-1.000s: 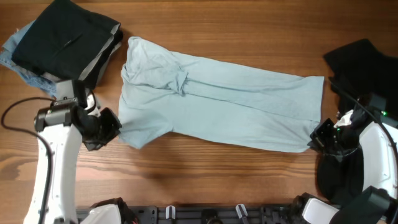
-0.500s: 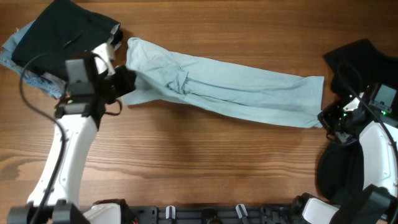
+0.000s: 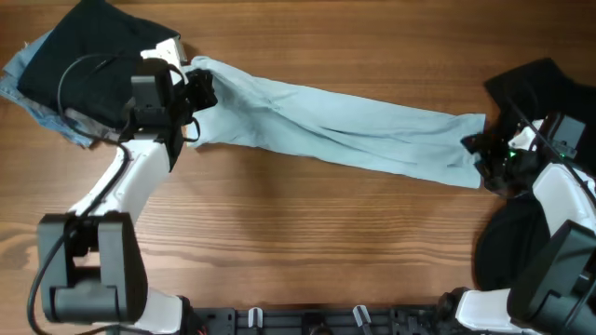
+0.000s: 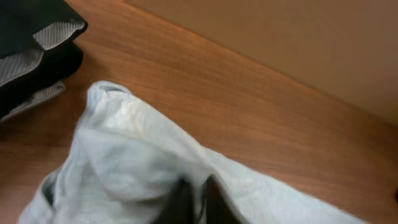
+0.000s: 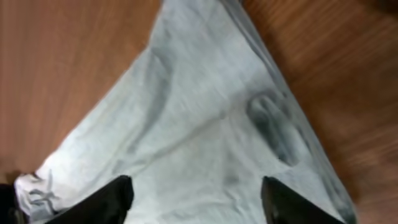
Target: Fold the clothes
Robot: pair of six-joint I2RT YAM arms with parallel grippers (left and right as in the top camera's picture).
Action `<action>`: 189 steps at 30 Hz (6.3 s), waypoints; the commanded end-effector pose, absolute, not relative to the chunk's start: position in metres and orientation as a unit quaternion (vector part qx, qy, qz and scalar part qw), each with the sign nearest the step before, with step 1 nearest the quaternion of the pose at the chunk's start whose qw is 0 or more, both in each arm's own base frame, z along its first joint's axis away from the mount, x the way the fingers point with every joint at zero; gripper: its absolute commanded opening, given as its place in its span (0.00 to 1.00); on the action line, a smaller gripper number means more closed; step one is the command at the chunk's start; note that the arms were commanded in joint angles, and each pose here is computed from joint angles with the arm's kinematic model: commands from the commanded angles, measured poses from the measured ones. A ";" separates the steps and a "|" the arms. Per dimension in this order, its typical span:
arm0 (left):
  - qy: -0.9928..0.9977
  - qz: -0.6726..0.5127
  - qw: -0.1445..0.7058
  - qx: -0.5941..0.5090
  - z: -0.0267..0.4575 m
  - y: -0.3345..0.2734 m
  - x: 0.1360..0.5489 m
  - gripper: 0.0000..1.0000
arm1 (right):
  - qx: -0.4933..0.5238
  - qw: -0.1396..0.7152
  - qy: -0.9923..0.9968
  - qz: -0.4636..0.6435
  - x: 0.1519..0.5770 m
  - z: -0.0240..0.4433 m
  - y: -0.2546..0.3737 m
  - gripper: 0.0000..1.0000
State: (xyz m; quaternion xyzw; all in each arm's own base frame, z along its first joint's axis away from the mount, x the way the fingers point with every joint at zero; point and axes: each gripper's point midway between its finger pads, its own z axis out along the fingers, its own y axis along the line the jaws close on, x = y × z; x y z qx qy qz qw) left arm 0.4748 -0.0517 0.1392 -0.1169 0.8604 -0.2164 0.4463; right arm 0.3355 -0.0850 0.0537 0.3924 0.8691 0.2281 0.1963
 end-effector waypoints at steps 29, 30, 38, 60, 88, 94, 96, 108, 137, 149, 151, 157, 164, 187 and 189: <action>0.963 -0.070 0.189 -0.180 0.019 0.006 0.379 0.53 | 0.301 0.104 0.912 0.258 0.293 0.043 -0.048 0.85; 0.963 -0.082 0.186 -0.178 0.013 0.002 0.381 0.50 | 0.300 0.105 0.912 0.258 0.294 0.043 -0.048 0.85; 0.966 -0.090 0.168 -0.177 0.003 0.013 0.377 0.04 | 0.301 0.089 0.916 0.250 0.286 0.035 -0.044 0.82; 0.950 -0.100 0.223 -0.196 0.057 0.034 0.382 0.04 | 0.370 0.069 0.917 0.133 0.261 -0.014 -0.050 0.04; 0.953 -0.176 0.244 -0.042 0.082 -0.040 0.400 0.56 | 0.368 0.046 0.927 0.055 0.227 0.021 -0.073 0.56; 0.960 -0.147 0.237 -0.028 0.044 -0.046 0.416 0.42 | 0.368 0.044 0.927 0.055 0.226 0.021 -0.072 0.58; 0.960 -0.123 0.248 -0.034 0.041 -0.037 0.422 0.43 | 0.368 0.044 0.927 0.055 0.226 0.021 -0.072 0.58; 0.965 -0.143 0.219 -0.021 0.031 -0.054 0.411 0.42 | 0.368 0.046 0.927 0.055 0.227 0.021 -0.073 0.58; 0.928 -0.184 0.323 0.042 0.131 -0.109 0.439 0.04 | 0.367 0.047 0.927 0.065 0.228 0.022 -0.070 0.59; 0.921 -0.143 0.362 0.029 0.137 -0.095 0.457 0.04 | 0.367 0.048 0.927 0.065 0.228 0.022 -0.070 0.59; 0.919 -0.143 0.367 0.030 0.139 -0.095 0.459 0.09 | 0.367 0.048 0.927 0.065 0.228 0.022 -0.070 0.59; 0.931 -0.115 0.345 0.017 0.126 -0.084 0.453 0.48 | 0.367 0.046 0.927 0.065 0.228 0.022 -0.069 0.59; 0.976 0.007 0.218 -0.024 0.082 -0.035 0.399 0.45 | 0.366 0.047 0.927 0.064 0.228 0.022 -0.070 0.59; 0.981 -0.025 0.167 -0.097 0.030 0.025 0.401 0.04 | 0.365 0.051 0.927 0.064 0.230 0.022 -0.070 0.64; 0.976 -0.047 0.192 -0.093 0.036 0.020 0.414 0.04 | 0.365 0.051 0.927 0.064 0.230 0.022 -0.071 0.64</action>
